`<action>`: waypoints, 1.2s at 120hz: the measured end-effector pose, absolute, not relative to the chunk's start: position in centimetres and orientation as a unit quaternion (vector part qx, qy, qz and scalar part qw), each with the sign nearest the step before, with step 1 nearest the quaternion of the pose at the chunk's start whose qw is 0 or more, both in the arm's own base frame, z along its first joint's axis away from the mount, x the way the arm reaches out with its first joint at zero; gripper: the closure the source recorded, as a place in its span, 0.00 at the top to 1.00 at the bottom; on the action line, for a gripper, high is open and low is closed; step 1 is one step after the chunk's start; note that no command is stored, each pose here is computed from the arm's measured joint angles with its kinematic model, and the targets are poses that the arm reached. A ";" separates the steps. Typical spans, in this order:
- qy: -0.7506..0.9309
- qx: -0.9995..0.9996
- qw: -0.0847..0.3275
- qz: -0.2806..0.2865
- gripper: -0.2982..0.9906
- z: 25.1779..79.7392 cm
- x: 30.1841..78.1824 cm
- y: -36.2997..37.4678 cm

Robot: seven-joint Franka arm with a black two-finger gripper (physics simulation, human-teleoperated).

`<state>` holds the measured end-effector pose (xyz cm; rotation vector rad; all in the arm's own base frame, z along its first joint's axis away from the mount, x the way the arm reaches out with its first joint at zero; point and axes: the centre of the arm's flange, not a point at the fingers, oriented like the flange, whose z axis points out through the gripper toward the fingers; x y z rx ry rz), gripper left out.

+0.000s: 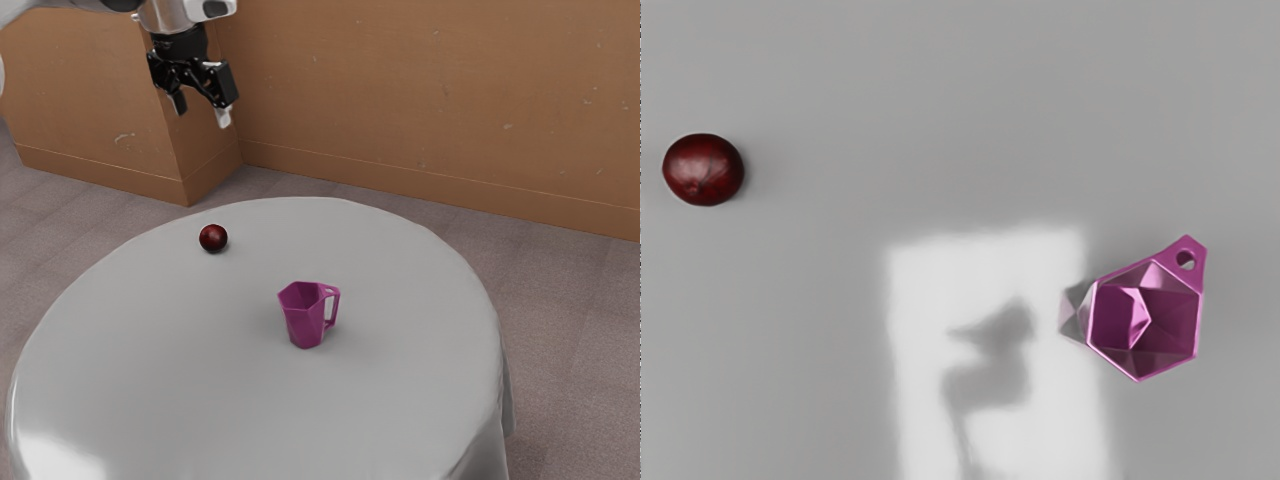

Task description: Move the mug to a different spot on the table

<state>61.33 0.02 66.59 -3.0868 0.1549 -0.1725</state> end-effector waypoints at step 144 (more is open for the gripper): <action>0.426 -0.899 0.020 0.104 0.77 37.1 69.7 -16.7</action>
